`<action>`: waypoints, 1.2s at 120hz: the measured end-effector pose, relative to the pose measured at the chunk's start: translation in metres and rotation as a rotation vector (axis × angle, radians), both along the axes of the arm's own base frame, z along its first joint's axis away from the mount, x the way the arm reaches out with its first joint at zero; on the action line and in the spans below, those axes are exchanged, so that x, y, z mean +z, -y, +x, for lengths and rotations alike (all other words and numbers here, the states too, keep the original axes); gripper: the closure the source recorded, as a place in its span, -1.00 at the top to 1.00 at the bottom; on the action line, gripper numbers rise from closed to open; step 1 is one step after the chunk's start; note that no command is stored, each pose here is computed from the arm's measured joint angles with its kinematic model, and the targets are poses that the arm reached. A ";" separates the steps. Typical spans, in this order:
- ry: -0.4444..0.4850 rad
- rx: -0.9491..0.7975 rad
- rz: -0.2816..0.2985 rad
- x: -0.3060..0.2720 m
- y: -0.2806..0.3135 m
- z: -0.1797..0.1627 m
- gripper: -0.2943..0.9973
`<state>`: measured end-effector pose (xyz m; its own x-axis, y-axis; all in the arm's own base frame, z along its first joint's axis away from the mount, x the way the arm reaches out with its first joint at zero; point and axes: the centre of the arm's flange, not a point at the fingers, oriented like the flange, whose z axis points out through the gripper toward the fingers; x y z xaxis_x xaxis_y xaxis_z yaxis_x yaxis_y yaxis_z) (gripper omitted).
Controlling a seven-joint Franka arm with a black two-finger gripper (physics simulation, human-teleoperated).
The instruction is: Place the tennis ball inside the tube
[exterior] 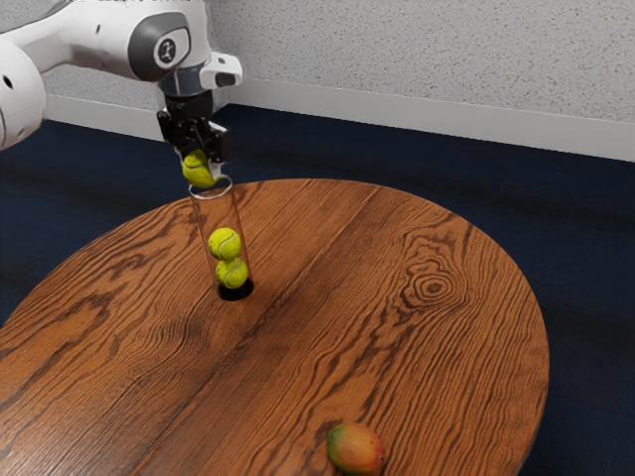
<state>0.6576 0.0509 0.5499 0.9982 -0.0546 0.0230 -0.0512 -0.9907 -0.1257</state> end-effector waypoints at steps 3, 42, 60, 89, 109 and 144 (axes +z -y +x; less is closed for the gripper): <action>-0.004 0.002 0.000 -0.002 -0.005 0.001 0.10; -0.009 -0.023 -0.011 -0.019 -0.032 0.020 0.12; -0.008 -0.045 -0.015 -0.026 -0.033 0.027 0.13; -0.006 -0.080 -0.026 -0.037 -0.029 0.036 0.30; 0.019 -0.093 -0.029 -0.013 -0.025 0.022 0.43; -0.002 -0.107 -0.050 0.054 0.024 -0.071 0.52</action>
<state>0.5870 0.0272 0.6037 0.9869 -0.1592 0.0265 -0.1567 -0.9847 -0.0765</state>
